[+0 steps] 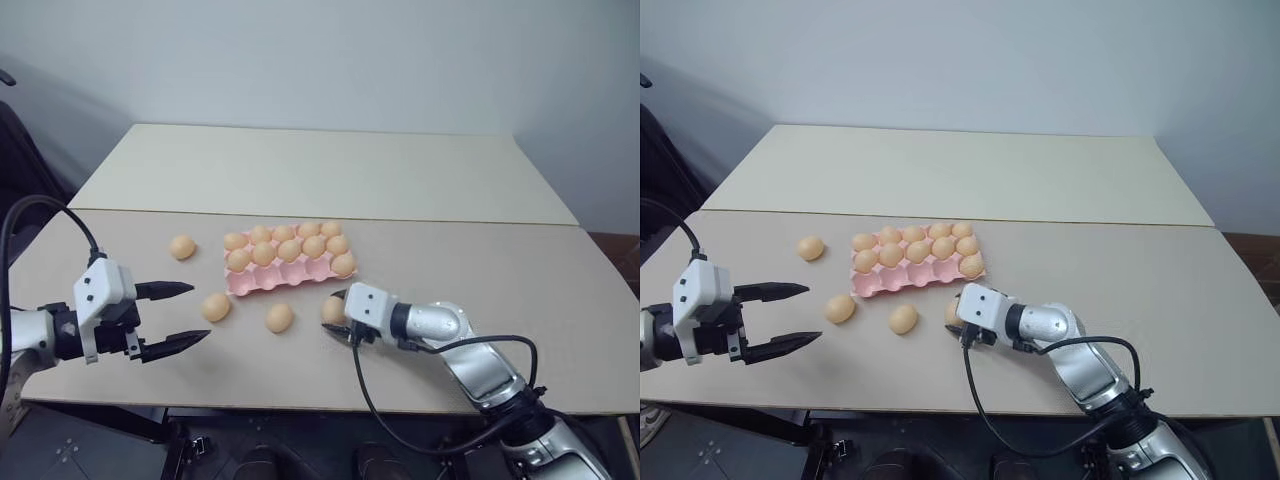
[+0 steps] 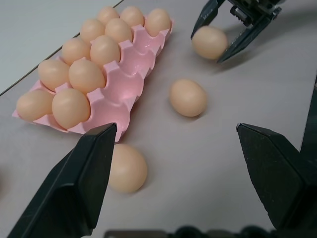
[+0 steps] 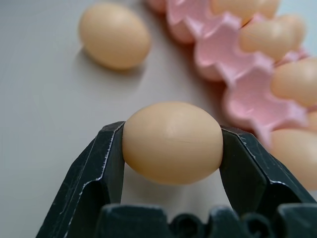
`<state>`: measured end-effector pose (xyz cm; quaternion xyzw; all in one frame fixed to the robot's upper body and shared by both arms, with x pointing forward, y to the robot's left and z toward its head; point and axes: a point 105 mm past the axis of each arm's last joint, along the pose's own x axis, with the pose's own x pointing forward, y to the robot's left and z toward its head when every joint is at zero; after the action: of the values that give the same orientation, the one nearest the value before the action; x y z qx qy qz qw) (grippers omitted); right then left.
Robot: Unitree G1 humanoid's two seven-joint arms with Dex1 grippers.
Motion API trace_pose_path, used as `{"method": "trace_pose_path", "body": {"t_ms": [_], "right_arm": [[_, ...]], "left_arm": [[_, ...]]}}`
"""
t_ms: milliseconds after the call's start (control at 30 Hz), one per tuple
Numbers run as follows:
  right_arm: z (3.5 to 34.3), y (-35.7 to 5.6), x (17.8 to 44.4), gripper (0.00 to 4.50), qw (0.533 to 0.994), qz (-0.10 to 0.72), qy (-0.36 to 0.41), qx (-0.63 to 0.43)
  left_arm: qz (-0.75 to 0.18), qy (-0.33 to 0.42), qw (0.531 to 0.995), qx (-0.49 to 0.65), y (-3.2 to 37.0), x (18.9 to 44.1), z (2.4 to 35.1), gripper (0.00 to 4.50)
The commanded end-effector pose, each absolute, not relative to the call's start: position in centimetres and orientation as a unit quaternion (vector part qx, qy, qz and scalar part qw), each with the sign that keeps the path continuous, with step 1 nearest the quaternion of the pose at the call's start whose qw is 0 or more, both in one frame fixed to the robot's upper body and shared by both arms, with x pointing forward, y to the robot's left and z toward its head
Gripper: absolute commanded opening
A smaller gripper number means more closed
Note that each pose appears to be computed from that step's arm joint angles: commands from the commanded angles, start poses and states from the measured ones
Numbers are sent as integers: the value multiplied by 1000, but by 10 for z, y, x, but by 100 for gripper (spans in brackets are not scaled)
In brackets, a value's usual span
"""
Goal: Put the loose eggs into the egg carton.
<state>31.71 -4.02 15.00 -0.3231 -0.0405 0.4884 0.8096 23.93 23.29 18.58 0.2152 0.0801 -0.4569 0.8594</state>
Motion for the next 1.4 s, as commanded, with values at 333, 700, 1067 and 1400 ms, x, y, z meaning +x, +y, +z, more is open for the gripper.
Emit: {"method": "trace_pose_path", "body": {"t_ms": [333,700,1067,1400], "right_arm": [[184,-21,363,264,833,438,-92,-326],[188,-13,365,448,828,452,-105,-314],[194,-39,336,448,815,463,-116,-330],[190,-107,249,448,765,564,-32,-309]], "left_arm": [[-445,56,863,231,230,239,194,419],[-440,57,866,231,231,239,193,419],[-443,59,864,231,232,238,192,419],[-421,85,875,222,258,229,187,419]]}}
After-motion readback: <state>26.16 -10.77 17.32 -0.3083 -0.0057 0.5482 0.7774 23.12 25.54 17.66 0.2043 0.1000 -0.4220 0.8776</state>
